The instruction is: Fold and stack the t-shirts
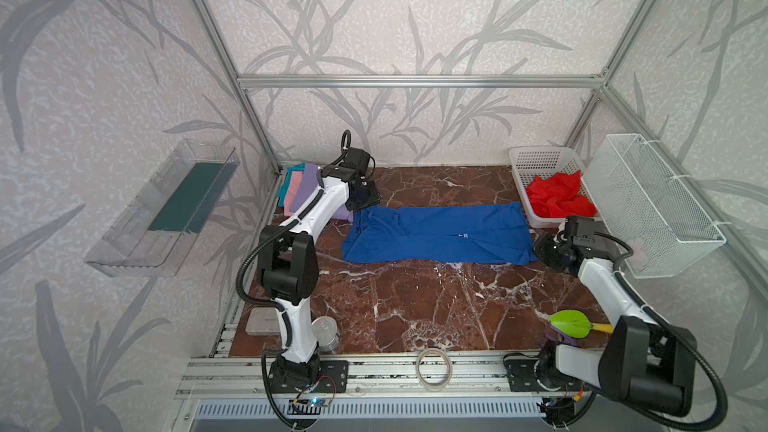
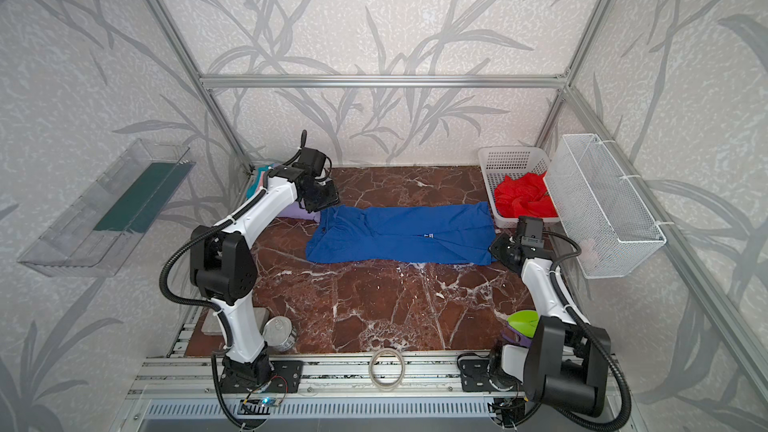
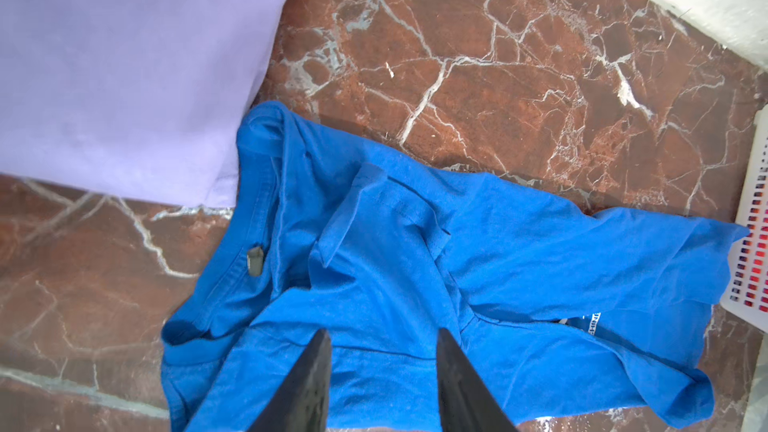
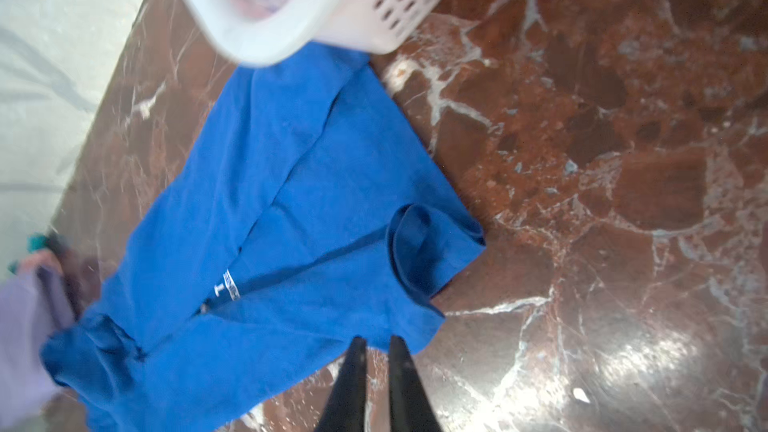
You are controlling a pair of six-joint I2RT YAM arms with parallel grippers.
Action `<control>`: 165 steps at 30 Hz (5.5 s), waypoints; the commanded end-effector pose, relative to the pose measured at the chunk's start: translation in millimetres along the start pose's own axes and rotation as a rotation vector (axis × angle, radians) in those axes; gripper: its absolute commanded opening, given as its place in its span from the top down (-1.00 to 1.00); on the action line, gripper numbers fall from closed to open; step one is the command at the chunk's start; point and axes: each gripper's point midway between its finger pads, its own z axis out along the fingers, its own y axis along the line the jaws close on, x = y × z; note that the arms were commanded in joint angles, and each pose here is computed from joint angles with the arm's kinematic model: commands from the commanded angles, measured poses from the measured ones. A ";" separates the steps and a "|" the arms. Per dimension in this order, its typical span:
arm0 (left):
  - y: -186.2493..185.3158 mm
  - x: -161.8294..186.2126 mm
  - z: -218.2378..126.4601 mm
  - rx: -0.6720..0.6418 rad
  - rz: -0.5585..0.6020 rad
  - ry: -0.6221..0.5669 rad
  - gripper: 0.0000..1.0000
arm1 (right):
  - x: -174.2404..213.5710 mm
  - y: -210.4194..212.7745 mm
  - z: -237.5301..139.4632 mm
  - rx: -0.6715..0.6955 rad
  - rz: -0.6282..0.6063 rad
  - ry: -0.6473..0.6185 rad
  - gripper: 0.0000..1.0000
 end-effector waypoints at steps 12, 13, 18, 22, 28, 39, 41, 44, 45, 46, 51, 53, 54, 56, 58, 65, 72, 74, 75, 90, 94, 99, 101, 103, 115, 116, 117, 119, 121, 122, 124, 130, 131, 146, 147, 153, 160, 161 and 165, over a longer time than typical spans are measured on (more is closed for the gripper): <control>66.8 119.4 7.4 -0.143 -0.028 0.135 0.24 | 67.7 25.8 45.3 0.222 -0.477 0.149 0.52; 69.2 122.5 11.0 -0.145 -0.028 0.139 0.22 | 68.7 30.6 50.6 0.217 -0.490 0.165 0.52; 78.9 119.7 24.0 -0.185 -0.023 0.140 0.22 | 77.7 54.0 72.2 0.207 -0.559 0.213 0.75; 83.8 110.8 35.1 -0.205 -0.051 0.126 0.17 | 84.2 63.1 86.1 0.207 -0.560 0.232 0.78; 89.2 107.0 46.8 -0.240 -0.072 0.137 0.17 | 78.6 50.3 100.6 0.313 -0.538 0.232 0.78; 110.9 111.2 54.6 -0.304 -0.107 0.164 0.18 | -11.7 50.2 117.7 0.421 -0.414 0.147 0.70; 112.3 110.1 52.3 -0.309 -0.106 0.159 0.18 | -23.3 54.0 118.8 0.408 -0.399 0.139 0.67; 111.2 109.1 49.9 -0.302 -0.107 0.155 0.18 | -32.0 62.7 113.0 0.382 -0.400 0.121 0.67; 109.9 109.2 49.2 -0.296 -0.109 0.156 0.18 | -32.2 67.0 109.3 0.362 -0.403 0.118 0.67; 108.2 109.5 48.6 -0.289 -0.111 0.157 0.18 | -30.6 70.1 105.4 0.345 -0.408 0.114 0.67; 104.7 108.9 40.1 -0.272 -0.115 0.142 0.18 | -14.2 75.6 79.6 0.310 -0.469 0.091 0.67; 103.5 109.9 34.6 -0.270 -0.112 0.136 0.18 | -3.5 68.8 71.7 0.306 -0.480 0.105 0.67; 102.3 110.6 32.1 -0.268 -0.110 0.133 0.18 | 4.3 62.4 73.1 0.308 -0.483 0.125 0.67; 96.3 112.9 28.0 -0.259 -0.095 0.124 0.17 | 17.1 55.8 67.7 0.282 -0.493 0.145 0.67; 83.8 114.4 27.1 -0.236 -0.066 0.123 0.18 | 35.7 43.9 71.9 0.282 -0.491 0.205 0.70; 21.0 92.8 35.2 -0.194 0.047 0.082 0.27 | 87.8 15.2 92.2 0.283 -0.422 0.389 0.83; 32.9 101.9 81.3 -0.327 0.015 0.168 0.48 | 108.0 3.6 83.0 0.274 -0.418 0.413 0.84; 33.8 101.0 91.2 -0.346 0.018 0.179 0.48 | 116.4 -0.1 75.4 0.270 -0.423 0.415 0.84; 32.8 100.1 95.4 -0.349 0.019 0.185 0.48 | 120.8 -2.5 71.2 0.274 -0.431 0.420 0.84; -97.4 18.2 189.0 0.005 0.143 0.150 0.31 | 243.7 31.9 21.9 0.060 -0.639 0.502 0.84; -147.3 -15.1 175.7 0.203 0.145 0.057 0.20 | 268.5 74.6 19.5 -0.083 -0.686 0.538 0.83; -170.2 -56.4 119.0 0.327 0.151 -0.064 0.07 | 251.0 164.7 -2.5 -0.300 -0.801 0.484 0.82; -167.6 -66.5 94.3 0.320 0.170 -0.099 0.06 | 224.3 199.7 -15.0 -0.344 -0.837 0.410 0.80; -160.5 -68.8 78.7 0.291 0.190 -0.112 0.08 | 193.5 224.7 -20.0 -0.371 -0.805 0.340 0.80; -98.5 -57.7 101.1 0.112 0.147 -0.031 0.31 | 50.8 277.3 73.7 -0.388 -0.440 0.313 0.84; -96.7 -58.2 104.5 0.110 0.142 -0.028 0.28 | 45.8 279.6 85.1 -0.382 -0.435 0.317 0.84; -95.4 -58.3 107.1 0.108 0.139 -0.026 0.26 | 42.7 280.8 95.9 -0.375 -0.430 0.323 0.84; -93.4 -58.6 113.1 0.108 0.136 -0.018 0.23 | 36.8 282.7 120.2 -0.365 -0.414 0.342 0.83; -92.9 -56.4 119.5 0.110 0.132 -0.006 0.22 | 34.1 284.8 141.7 -0.368 -0.397 0.360 0.82; -92.8 -54.7 123.3 0.113 0.133 0.002 0.22 | 33.9 286.3 152.2 -0.374 -0.390 0.371 0.80; -90.2 -51.5 130.6 0.106 0.131 0.014 0.22 | 32.8 287.2 171.1 -0.368 -0.389 0.375 0.80; -78.3 -44.9 153.3 0.080 0.114 0.040 0.22 | 34.7 286.2 214.4 -0.356 -0.360 0.401 0.63; -76.7 -44.0 156.8 0.081 0.107 0.046 0.22 | 35.8 286.3 219.1 -0.357 -0.355 0.405 0.59; -53.3 -43.0 181.5 0.047 0.065 0.066 0.24 | 19.3 280.0 223.3 -0.357 -0.321 0.321 0.90; -51.1 -43.6 183.5 0.045 0.066 0.067 0.24 | 14.7 278.4 218.5 -0.352 -0.324 0.309 0.90; -30.9 -40.8 199.0 0.014 0.058 0.093 0.25 | -9.9 261.6 190.7 -0.313 -0.320 0.265 0.90; -15.2 -45.7 206.9 0.000 0.043 0.094 0.26 | -4.8 249.6 190.3 -0.306 -0.296 0.291 0.90; -16.2 -45.9 207.0 0.004 0.043 0.093 0.26 | -2.8 248.1 192.9 -0.305 -0.289 0.300 0.88; -16.2 -48.2 204.4 0.006 0.046 0.091 0.26 | 3.1 239.3 195.6 -0.270 -0.278 0.325 0.88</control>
